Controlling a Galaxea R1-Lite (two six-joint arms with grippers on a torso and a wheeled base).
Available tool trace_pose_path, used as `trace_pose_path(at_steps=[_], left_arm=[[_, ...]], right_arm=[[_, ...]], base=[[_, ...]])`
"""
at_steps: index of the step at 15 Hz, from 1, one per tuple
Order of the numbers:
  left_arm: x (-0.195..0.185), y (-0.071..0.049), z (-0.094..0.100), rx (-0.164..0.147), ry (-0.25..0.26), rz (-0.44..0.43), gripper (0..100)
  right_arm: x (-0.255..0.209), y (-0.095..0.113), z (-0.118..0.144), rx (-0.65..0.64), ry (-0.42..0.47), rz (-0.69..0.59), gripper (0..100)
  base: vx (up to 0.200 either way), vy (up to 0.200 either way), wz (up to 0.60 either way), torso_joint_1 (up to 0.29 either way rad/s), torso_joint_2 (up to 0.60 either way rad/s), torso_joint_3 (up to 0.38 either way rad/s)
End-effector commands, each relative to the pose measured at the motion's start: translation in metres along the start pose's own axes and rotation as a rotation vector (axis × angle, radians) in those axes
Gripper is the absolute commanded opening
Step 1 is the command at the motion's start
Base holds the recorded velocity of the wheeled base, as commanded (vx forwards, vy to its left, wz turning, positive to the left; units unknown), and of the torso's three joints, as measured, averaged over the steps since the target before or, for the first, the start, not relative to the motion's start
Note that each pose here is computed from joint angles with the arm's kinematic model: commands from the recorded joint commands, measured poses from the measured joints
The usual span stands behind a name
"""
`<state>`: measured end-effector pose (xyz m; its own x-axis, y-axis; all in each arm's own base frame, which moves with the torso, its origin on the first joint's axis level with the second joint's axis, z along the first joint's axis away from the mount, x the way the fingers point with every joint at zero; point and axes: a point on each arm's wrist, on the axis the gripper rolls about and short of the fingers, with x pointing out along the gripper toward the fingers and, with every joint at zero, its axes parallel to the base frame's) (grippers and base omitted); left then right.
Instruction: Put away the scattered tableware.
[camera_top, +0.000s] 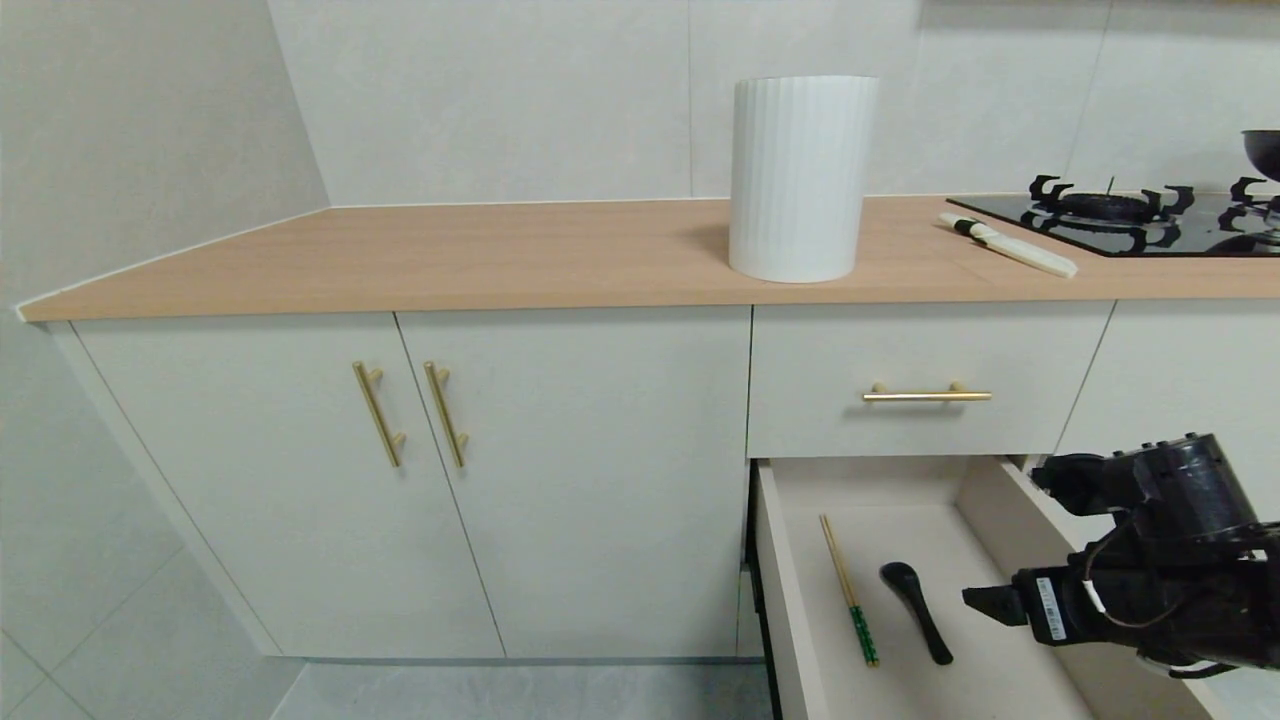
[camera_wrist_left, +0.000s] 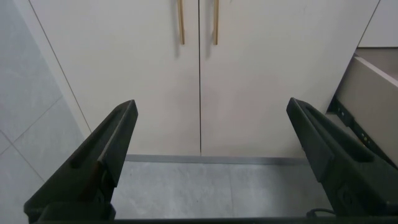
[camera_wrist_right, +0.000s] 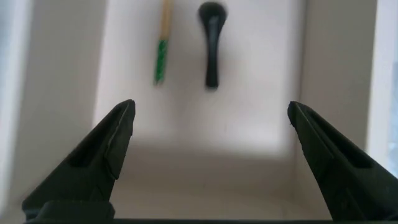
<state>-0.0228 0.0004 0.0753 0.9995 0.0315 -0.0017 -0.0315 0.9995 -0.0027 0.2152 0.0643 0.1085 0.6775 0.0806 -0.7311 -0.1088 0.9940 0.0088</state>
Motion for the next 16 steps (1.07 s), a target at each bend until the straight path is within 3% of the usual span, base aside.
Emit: trace_pose_path(at_steps=[1, 12, 16], left_arm=[[0.0, 0.0, 0.0, 0.0, 0.0, 0.001, 100], [0.0, 0.0, 0.0, 0.0, 0.0, 0.001, 100], [0.0, 0.0, -0.0001, 0.0, 0.001, 0.001, 100]], right_arm=[[-0.0418, 0.0066, 0.0049, -0.023, -0.109, 0.057, 100], [-0.0475, 0.0096, 0.0, -0.046, -0.101, 0.072, 100], [-0.0477, 0.0104, -0.0035, -0.059, -0.073, 0.073, 100]], base=[[0.0, 0.0, 0.0, 0.0, 0.0, 0.0], [0.0, 0.0, 0.0, 0.0, 0.0, 0.0], [-0.2, 0.0, 0.0, 0.007, 0.0, 0.0]])
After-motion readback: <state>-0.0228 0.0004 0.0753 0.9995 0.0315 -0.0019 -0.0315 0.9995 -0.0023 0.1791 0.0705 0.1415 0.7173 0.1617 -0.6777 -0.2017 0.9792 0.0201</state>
